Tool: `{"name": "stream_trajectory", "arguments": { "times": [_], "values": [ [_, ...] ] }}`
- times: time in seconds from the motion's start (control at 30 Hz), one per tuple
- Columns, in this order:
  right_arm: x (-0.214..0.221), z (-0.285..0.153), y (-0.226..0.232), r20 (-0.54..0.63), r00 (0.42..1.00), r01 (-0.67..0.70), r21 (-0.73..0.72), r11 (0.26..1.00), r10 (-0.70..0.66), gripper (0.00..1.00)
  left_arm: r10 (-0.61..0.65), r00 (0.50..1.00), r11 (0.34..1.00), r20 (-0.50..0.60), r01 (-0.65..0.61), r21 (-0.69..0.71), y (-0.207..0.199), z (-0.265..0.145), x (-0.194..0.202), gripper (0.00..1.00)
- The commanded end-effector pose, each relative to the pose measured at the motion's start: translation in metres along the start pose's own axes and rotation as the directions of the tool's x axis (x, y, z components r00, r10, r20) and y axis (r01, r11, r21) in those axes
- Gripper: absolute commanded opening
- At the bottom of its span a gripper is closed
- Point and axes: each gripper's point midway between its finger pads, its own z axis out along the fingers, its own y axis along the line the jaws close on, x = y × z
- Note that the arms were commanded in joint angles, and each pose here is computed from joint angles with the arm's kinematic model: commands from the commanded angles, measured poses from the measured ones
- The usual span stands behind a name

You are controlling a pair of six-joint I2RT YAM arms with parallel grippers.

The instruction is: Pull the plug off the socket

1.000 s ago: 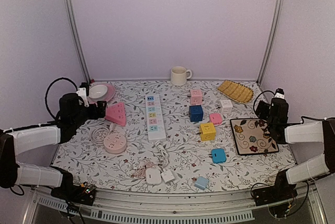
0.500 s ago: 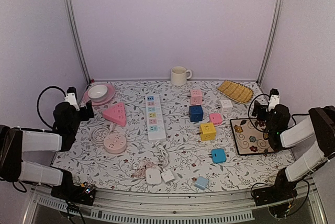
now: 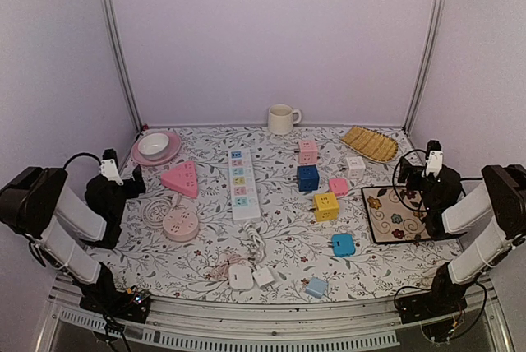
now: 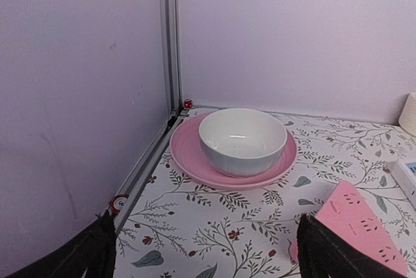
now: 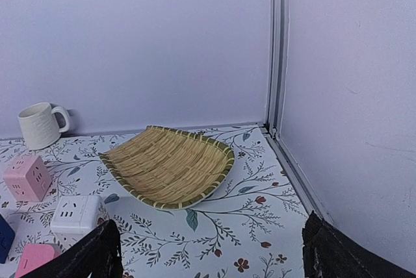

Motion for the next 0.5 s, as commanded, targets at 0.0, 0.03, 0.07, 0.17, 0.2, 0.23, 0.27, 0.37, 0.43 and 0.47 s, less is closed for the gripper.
{"name": "stream_trajectory", "arguments": {
  "times": [0.0,0.03,0.07,0.17,0.2,0.23,0.27,0.37,0.43,0.47],
  "values": [
    [-0.0051,-0.0008,0.0021,0.028,1.0,-0.002,-0.017,1.0,0.003,0.99,0.001,0.995,0.998,0.098,-0.008,0.064,-0.0119,0.01,-0.0281,0.97],
    [-0.005,-0.0008,0.0028,0.028,1.0,-0.001,-0.019,1.0,0.002,0.99,0.006,0.996,0.997,0.085,-0.012,0.073,-0.0143,0.0119,-0.0268,0.97],
    [-0.0052,-0.0006,0.0025,0.028,1.0,-0.002,-0.018,1.0,0.002,0.99,0.0,0.998,0.997,0.067,-0.005,0.077,-0.0152,0.013,-0.0242,0.97],
    [-0.0051,-0.0006,0.0027,0.028,1.0,-0.002,-0.019,1.0,0.003,0.99,0.009,0.996,0.997,0.089,-0.015,0.073,-0.0148,0.0117,-0.0271,0.97],
    [-0.0052,-0.0006,0.0025,0.028,1.0,-0.002,-0.018,1.0,0.003,0.99,0.004,0.997,0.997,0.079,-0.01,0.076,-0.0154,0.0123,-0.026,0.97],
    [-0.0053,-0.0004,0.0024,0.028,1.0,-0.002,-0.018,1.0,0.003,0.99,0.006,0.997,0.997,0.073,-0.011,0.077,-0.0154,0.0128,-0.0246,0.97],
    [-0.0053,-0.0005,0.0025,0.028,1.0,-0.002,-0.018,1.0,0.003,0.99,0.011,0.997,0.997,0.08,-0.017,0.078,-0.0158,0.0124,-0.0255,0.97],
    [-0.0053,-0.0005,0.0019,0.029,1.0,-0.002,-0.017,1.0,0.002,0.99,0.011,0.997,0.997,0.08,-0.018,0.081,-0.0166,0.0129,-0.026,0.97],
    [-0.005,-0.0002,0.0026,0.028,1.0,-0.002,-0.018,1.0,0.002,0.99,0.013,0.997,0.996,0.081,-0.02,0.083,-0.0168,0.0129,-0.026,0.97],
    [-0.0046,-0.0003,0.0026,0.026,1.0,-0.001,-0.019,1.0,0.002,0.99,0.013,0.997,0.996,0.082,-0.02,0.082,-0.0167,0.0129,-0.0263,0.97]
  ]
}}
